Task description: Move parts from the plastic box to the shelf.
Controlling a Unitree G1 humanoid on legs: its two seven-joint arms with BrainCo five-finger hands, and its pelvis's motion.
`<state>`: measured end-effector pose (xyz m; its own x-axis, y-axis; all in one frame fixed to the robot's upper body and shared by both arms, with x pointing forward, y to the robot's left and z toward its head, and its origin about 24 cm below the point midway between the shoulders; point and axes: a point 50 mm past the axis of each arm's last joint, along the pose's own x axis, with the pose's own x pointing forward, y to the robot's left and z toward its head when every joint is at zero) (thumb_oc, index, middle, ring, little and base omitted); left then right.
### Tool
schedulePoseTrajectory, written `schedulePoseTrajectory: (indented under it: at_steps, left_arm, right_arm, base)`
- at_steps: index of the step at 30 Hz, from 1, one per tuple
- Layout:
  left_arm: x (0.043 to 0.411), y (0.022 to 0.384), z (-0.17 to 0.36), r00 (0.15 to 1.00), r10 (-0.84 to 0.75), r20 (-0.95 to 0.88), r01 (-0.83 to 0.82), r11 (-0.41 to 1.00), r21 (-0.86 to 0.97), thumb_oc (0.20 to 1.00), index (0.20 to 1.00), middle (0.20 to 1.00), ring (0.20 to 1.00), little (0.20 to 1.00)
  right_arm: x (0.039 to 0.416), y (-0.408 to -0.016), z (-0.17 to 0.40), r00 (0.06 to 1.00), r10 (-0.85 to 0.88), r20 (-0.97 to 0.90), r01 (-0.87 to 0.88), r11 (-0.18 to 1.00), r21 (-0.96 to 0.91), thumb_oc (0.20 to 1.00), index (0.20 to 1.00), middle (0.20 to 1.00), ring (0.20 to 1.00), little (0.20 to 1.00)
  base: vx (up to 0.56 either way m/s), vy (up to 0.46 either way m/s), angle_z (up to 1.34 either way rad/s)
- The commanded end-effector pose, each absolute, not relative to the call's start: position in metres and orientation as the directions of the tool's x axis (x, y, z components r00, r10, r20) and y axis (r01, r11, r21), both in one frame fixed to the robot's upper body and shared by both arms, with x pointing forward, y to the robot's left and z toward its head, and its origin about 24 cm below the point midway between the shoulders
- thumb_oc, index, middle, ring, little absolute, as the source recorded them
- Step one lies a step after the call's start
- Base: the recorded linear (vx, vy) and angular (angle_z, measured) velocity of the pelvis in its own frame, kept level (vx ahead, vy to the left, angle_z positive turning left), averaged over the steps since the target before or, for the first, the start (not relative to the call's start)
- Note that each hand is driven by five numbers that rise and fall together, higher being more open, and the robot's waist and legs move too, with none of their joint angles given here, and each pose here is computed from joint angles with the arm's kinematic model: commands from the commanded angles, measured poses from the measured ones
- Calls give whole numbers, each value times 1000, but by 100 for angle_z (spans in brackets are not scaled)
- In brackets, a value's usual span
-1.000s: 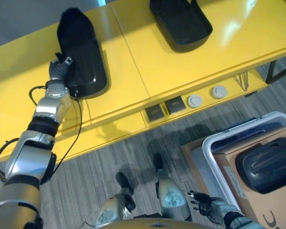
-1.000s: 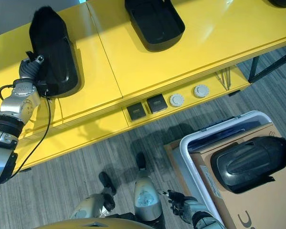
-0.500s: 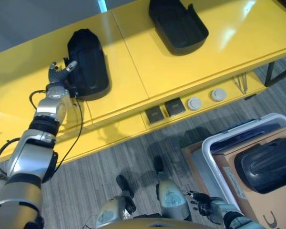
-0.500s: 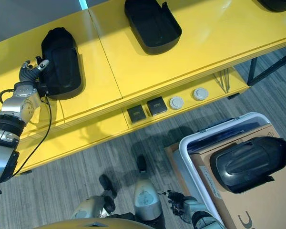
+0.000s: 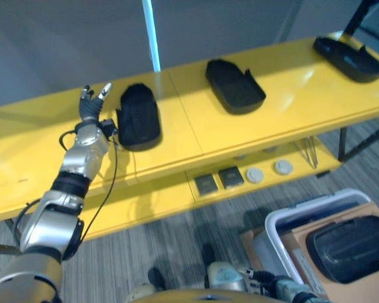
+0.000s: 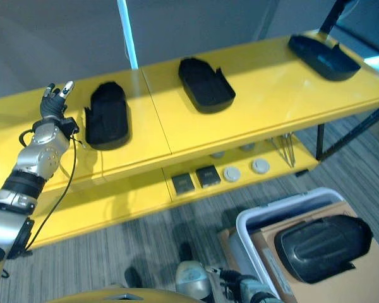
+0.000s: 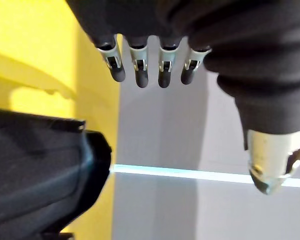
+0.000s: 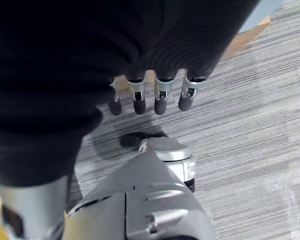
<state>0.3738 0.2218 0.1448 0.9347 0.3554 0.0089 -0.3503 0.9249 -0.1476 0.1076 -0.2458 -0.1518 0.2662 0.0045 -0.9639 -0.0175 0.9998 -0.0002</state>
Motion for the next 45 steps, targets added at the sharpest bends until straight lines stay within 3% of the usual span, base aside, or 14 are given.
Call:
schedulePoseTrajectory:
  at_steps: [1, 3, 6, 8, 9, 13, 22, 33, 45]
  left_arm:
    - [367, 253, 165, 848, 504, 167, -498, 864, -77, 1000, 1000, 1000, 1000, 1000]
    - [356, 259, 160, 845, 485, 224, -476, 874, -97, 1000, 1000, 1000, 1000, 1000]
    - [330, 226, 144, 915, 248, 317, -240, 969, -65, 1000, 1000, 1000, 1000, 1000]
    - [304, 195, 123, 941, 43, 335, -45, 999, -3, 200, 200, 200, 200, 200]
    - [290, 179, 113, 933, -123, 339, 114, 992, 47, 200, 200, 200, 200, 200]
    - [276, 162, 97, 921, -263, 288, 261, 964, 43, 200, 200, 200, 200, 200]
    - [273, 140, 90, 896, -372, 243, 388, 921, -19, 200, 200, 200, 200, 200]
    - [292, 121, 94, 925, -304, 228, 321, 946, -39, 200, 200, 200, 200, 200]
    - [319, 127, 87, 973, -141, 184, 153, 987, -55, 200, 200, 200, 200, 200]
  right_arm:
    - [93, -251, -155, 207, -18, -978, 7, 1000, -17, 1000, 1000, 1000, 1000, 1000]
    - [90, -247, -157, 208, -16, -978, 18, 1000, -13, 1000, 1000, 1000, 1000, 1000]
    - [86, -239, -160, 198, -4, -980, 47, 999, 5, 1000, 1000, 1000, 1000, 1000]
    - [81, -231, -162, 181, 10, -983, 63, 998, 22, 1000, 1000, 1000, 1000, 1000]
    - [78, -229, -163, 172, 22, -985, 62, 998, 33, 1000, 1000, 1000, 1000, 1000]
    - [76, -229, -164, 160, 29, -987, 37, 999, 36, 1000, 1000, 1000, 1000, 1000]
    - [77, -228, -164, 169, 30, -985, 76, 996, 43, 1000, 1000, 1000, 1000, 1000]
    - [69, -234, -164, 152, 9, -988, 68, 998, 19, 1000, 1000, 1000, 1000, 1000]
    - [84, -236, -159, 214, 20, -977, -1, 1000, 20, 1000, 1000, 1000, 1000, 1000]
  base:
    - [20, 3, 8]
    - [32, 6, 13]
    - [11, -11, 19]
    - [16, -7, 29]
    - [18, 4, 26]
    - [17, 18, 15]
    - [13, 12, 1]
    - [13, -15, -8]
    - [-7, -13, -9]
